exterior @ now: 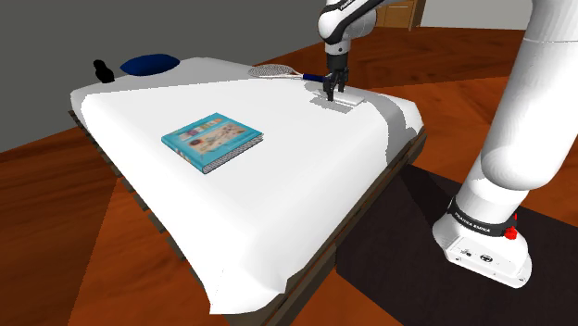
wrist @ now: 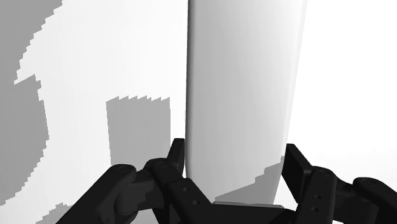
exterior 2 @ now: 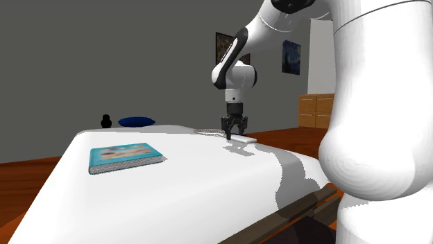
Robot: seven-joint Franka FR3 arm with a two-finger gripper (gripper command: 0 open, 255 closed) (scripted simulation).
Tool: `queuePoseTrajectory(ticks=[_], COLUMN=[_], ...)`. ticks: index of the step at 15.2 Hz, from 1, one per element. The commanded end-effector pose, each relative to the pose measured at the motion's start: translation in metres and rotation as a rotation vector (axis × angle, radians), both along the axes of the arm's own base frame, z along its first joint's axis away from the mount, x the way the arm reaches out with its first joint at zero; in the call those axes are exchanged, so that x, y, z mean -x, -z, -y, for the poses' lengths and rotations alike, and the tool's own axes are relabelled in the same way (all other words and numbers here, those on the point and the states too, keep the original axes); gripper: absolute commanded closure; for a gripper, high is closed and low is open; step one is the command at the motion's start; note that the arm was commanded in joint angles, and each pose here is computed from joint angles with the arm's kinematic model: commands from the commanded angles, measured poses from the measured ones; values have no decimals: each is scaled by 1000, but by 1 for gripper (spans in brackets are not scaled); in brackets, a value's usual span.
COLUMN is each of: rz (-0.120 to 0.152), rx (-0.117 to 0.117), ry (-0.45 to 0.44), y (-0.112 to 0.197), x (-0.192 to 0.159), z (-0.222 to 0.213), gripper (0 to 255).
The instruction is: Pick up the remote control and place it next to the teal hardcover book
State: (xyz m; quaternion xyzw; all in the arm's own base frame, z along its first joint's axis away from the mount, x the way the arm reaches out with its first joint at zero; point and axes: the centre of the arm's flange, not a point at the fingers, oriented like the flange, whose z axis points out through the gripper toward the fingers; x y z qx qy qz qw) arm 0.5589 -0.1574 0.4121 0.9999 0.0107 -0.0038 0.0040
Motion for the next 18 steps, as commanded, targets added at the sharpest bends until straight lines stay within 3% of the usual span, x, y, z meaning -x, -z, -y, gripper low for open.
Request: queuePoseTrajectory(ticks=[1, 18], rz=[0, 0], rx=[0, 0], ry=[0, 0], y=[-10, -16], x=[0, -176], z=[1, -117], gripper=[255, 255])
